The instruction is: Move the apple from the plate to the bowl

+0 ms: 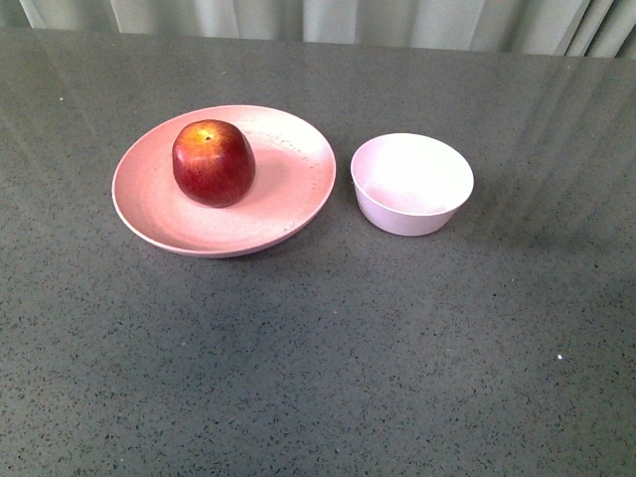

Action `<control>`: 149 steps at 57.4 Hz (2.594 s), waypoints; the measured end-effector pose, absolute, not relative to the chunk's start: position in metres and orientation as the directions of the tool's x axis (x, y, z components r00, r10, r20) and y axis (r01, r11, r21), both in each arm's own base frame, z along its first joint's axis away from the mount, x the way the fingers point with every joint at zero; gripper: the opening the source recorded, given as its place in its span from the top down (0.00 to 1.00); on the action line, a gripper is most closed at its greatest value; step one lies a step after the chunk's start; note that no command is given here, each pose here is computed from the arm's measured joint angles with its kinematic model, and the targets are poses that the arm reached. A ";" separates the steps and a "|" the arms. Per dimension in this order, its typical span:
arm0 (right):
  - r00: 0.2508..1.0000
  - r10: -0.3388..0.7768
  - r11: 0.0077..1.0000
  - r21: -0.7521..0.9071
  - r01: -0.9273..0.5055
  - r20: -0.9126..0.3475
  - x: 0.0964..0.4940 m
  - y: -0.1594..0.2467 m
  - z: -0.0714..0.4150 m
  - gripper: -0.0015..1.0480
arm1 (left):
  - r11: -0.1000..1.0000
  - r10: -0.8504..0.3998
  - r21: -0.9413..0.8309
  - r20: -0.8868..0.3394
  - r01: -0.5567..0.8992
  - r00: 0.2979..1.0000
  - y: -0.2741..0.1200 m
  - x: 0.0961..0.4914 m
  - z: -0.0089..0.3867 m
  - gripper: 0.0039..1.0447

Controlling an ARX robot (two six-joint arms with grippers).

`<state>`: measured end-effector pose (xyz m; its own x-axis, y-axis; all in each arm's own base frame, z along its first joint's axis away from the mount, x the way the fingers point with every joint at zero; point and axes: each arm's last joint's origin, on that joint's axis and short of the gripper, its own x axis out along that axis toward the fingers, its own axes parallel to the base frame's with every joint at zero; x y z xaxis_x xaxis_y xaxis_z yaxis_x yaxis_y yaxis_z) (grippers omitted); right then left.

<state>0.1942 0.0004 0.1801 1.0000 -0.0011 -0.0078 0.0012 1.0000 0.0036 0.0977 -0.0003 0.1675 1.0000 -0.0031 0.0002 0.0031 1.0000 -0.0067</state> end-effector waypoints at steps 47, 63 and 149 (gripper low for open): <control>1.000 0.002 1.000 0.003 -0.002 0.012 0.134 0.000 0.171 0.98 | 1.000 -0.003 -0.007 0.000 0.003 1.000 0.000 0.098 0.167 0.08; 1.000 0.002 1.000 0.003 -0.002 0.021 0.124 0.000 0.174 0.98 | 1.000 -0.003 -0.007 0.000 0.003 1.000 0.000 0.098 0.167 0.08; 1.000 0.001 1.000 0.003 -0.001 0.019 0.097 0.000 0.171 0.08 | 0.990 -0.086 -0.138 -0.455 0.025 0.886 -0.002 0.127 0.178 0.08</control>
